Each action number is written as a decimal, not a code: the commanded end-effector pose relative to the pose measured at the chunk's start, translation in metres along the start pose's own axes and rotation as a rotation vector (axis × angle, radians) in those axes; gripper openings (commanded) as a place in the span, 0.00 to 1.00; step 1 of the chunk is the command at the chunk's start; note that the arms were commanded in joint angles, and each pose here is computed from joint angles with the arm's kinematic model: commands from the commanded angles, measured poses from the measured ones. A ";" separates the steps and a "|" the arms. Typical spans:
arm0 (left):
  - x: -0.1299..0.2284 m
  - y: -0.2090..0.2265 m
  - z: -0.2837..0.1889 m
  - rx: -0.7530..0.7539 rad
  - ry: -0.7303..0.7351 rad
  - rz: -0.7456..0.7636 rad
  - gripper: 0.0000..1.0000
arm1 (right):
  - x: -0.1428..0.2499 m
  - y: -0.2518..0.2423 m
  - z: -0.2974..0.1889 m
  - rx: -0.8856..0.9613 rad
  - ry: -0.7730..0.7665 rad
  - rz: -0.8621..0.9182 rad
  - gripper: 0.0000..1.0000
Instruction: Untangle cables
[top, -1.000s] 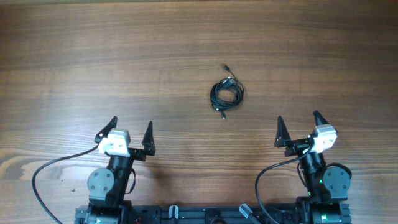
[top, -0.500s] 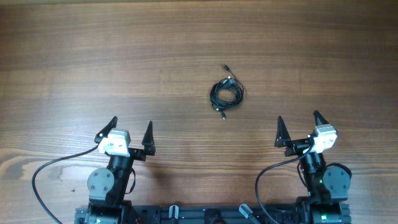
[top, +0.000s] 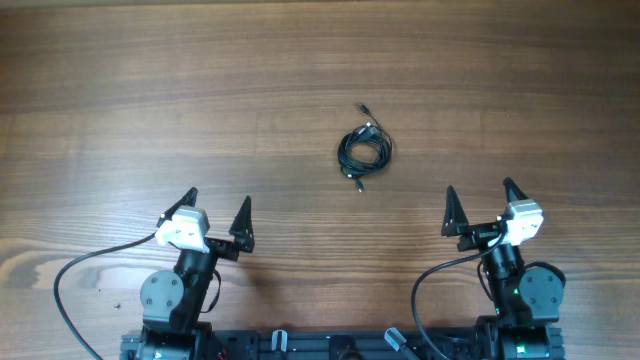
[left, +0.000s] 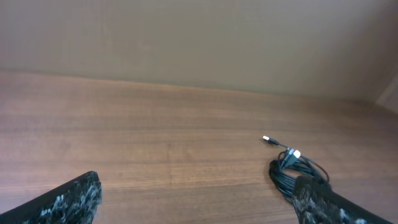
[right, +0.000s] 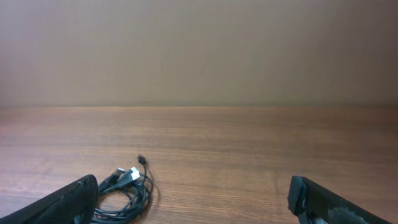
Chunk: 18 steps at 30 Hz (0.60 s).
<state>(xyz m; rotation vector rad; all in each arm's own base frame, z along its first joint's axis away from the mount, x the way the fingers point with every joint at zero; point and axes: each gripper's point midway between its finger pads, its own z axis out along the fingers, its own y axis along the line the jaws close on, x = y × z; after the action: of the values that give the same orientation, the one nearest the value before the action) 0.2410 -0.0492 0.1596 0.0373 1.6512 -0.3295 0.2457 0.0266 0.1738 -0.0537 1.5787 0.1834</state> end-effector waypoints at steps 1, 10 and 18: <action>-0.005 -0.006 -0.005 0.017 0.028 -0.077 1.00 | 0.002 0.002 0.000 -0.013 0.023 0.055 1.00; -0.024 -0.006 -0.007 -0.031 0.160 -0.093 1.00 | 0.011 -0.003 0.004 0.027 0.179 0.077 1.00; -0.043 -0.008 0.013 -0.078 0.372 -0.119 1.00 | 0.006 -0.003 0.014 0.047 0.392 0.107 1.00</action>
<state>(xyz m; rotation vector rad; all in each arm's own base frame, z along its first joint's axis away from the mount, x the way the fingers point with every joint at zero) 0.2459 -0.0497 0.1830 -0.0502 1.9831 -0.3565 0.2523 0.0264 0.1480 0.0129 1.9488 0.2208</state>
